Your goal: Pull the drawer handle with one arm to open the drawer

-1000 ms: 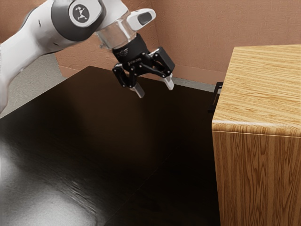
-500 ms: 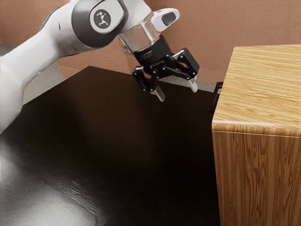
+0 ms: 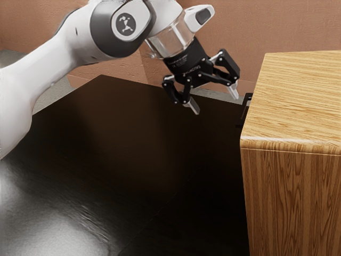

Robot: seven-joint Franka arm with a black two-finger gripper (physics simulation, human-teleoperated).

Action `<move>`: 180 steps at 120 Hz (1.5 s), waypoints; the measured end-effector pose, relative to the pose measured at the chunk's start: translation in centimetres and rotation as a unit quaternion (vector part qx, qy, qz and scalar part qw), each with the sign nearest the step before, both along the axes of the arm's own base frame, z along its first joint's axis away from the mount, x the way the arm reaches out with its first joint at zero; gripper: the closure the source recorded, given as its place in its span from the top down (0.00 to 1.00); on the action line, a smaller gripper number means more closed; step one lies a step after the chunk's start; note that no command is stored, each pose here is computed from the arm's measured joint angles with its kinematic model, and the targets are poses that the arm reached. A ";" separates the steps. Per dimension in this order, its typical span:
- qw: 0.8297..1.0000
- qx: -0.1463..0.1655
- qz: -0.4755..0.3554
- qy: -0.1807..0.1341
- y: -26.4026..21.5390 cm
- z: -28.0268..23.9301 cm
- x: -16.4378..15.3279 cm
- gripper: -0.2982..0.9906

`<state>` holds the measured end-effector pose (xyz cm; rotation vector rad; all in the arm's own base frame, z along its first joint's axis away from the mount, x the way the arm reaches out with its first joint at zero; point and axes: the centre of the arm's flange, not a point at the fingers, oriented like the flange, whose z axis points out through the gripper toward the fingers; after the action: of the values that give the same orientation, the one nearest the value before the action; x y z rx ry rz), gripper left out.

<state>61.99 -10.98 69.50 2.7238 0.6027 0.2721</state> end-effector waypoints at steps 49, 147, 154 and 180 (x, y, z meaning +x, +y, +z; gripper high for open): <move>1.000 -0.010 0.027 -0.003 -0.8 -0.7 0.6 0.77; 0.999 -0.024 0.047 0.008 -1.0 -3.1 1.4 0.77; 0.998 -0.025 0.048 0.009 -1.0 -3.3 1.4 0.77; 0.999 -0.024 0.046 0.007 -0.9 -3.4 1.5 0.71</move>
<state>63.49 -11.93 66.10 2.6581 0.7294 0.2586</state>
